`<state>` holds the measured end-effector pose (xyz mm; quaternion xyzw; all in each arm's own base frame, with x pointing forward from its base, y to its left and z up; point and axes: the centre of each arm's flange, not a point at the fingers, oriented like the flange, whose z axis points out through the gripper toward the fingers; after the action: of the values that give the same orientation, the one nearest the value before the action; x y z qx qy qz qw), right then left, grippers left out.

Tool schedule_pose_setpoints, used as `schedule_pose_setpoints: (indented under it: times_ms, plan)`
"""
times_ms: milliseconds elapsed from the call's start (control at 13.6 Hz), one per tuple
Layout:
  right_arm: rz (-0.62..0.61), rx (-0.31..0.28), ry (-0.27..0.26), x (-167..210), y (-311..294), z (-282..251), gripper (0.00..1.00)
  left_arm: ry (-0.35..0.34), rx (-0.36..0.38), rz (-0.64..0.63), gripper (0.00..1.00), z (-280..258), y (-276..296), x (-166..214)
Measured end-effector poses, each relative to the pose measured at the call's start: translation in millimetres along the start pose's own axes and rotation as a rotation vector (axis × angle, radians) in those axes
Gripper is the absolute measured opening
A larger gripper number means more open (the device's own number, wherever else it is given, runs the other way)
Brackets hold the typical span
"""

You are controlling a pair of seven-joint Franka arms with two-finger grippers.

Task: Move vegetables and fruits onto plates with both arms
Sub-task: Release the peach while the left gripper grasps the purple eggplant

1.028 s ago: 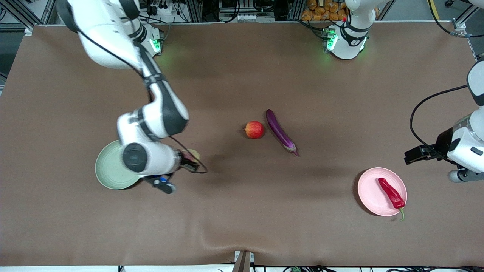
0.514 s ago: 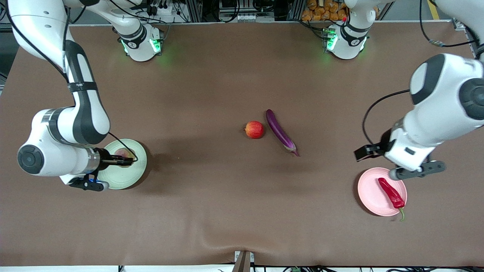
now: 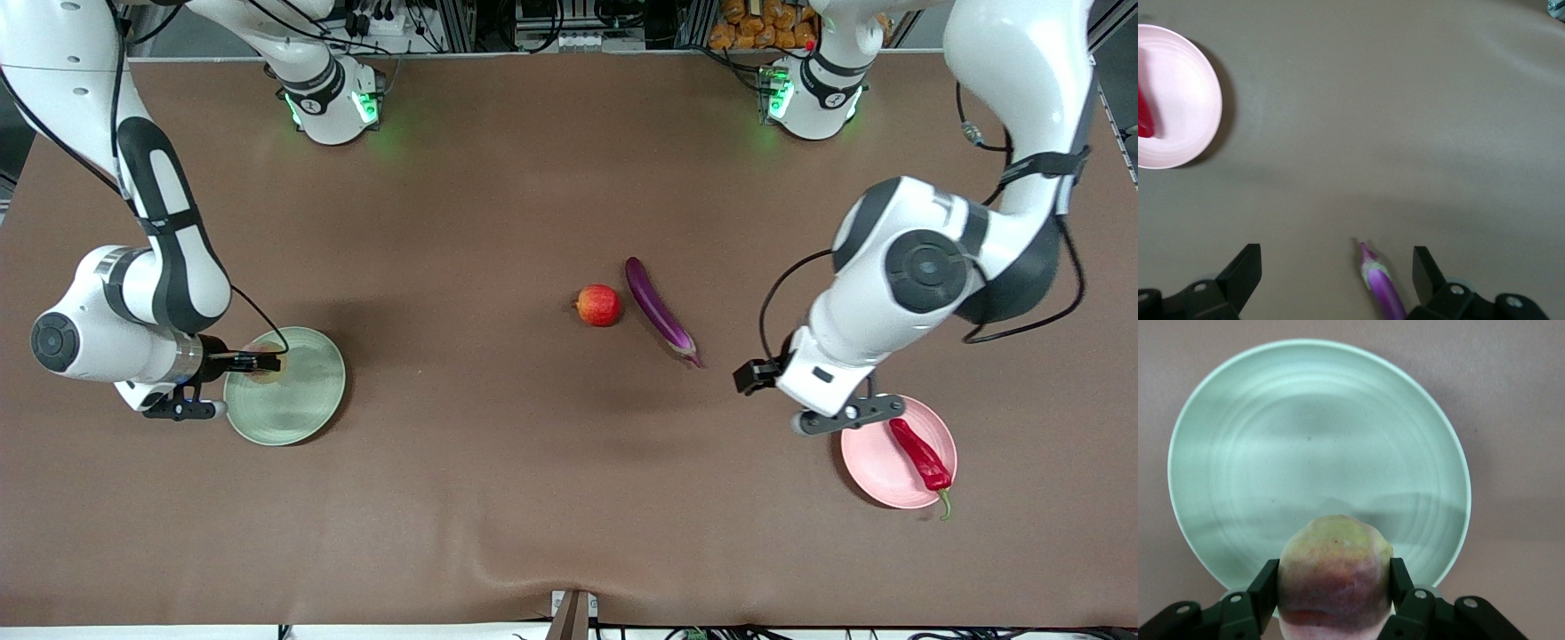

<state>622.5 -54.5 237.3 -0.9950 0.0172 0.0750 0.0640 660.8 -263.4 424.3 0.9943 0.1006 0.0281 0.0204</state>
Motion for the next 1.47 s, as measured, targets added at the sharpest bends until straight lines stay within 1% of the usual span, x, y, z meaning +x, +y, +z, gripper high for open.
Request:
schedule_pose_setpoints:
  times_ms: [73, 220, 294, 367, 440, 514, 661, 734, 881, 954, 1028, 1101, 1248, 1394, 1468]
  plan:
    - [-0.002, -0.002, 0.015, -1.3, -2.1, 5.6, 0.71, 0.013, -0.013, -0.010, 1.00, 8.4, 9.8, -1.5]
    - [-0.007, -0.001, 0.008, -7.2, -5.9, 18.2, 0.71, 0.007, -0.026, -0.032, 1.00, 28.8, 23.7, -5.4]
    - [-0.010, 0.000, 0.004, -8.6, -7.9, 21.0, 0.75, 0.005, -0.026, -0.051, 1.00, 38.8, 31.6, -9.0]
    - [-0.012, 0.000, 0.003, -8.8, -9.4, 21.5, 0.77, 0.013, -0.023, -0.070, 1.00, 47.4, 41.5, -13.1]
    - [-0.014, 0.001, 0.005, -8.5, -10.5, 21.0, 0.83, 0.025, -0.013, -0.089, 1.00, 54.7, 53.5, -18.6]
    - [-0.017, 0.002, 0.007, -7.9, -12.4, 19.6, 0.84, 0.041, 0.004, -0.104, 1.00, 61.3, 67.9, -26.4]
    - [-0.034, 0.011, -0.002, -3.8, -23.1, 9.0, 0.84, 0.071, 0.043, -0.115, 1.00, 72.4, 96.6, -46.0]
    - [-0.035, 0.020, -0.014, 0.0, -30.5, -2.3, 0.83, 0.077, 0.054, -0.113, 1.00, 76.6, 105.6, -53.8]
    - [-0.002, 0.031, -0.027, 7.6, -55.3, -30.1, 0.84, 0.072, 0.065, -0.111, 1.00, 83.9, 109.1, -58.0]
    - [0.016, 0.030, -0.026, 9.5, -71.4, -40.4, 0.88, 0.063, 0.078, -0.116, 1.00, 87.0, 104.5, -56.7]
    - [0.024, 0.027, -0.023, 10.0, -86.6, -45.5, 0.96, 0.042, 0.097, -0.122, 1.00, 92.3, 98.5, -58.0]
    - [0.027, 0.025, -0.024, 9.8, -95.4, -45.6, 1.00, 0.018, 0.112, -0.138, 1.00, 100.6, 95.8, -65.2]
    - [0.035, 0.024, -0.029, 9.3, -95.4, -44.0, 1.00, -0.017, 0.142, -0.198, 1.00, 122.0, 99.4, -95.7]
    - [0.045, 0.024, -0.030, 9.2, -94.4, -43.9, 1.00, -0.019, 0.120, -0.208, 1.00, 144.3, 103.3, -133.9]
    - [0.070, 0.025, -0.031, 9.1, -96.8, -43.7, 1.00, -0.017, 0.110, -0.200, 1.00, 155.4, 99.1, -151.1]
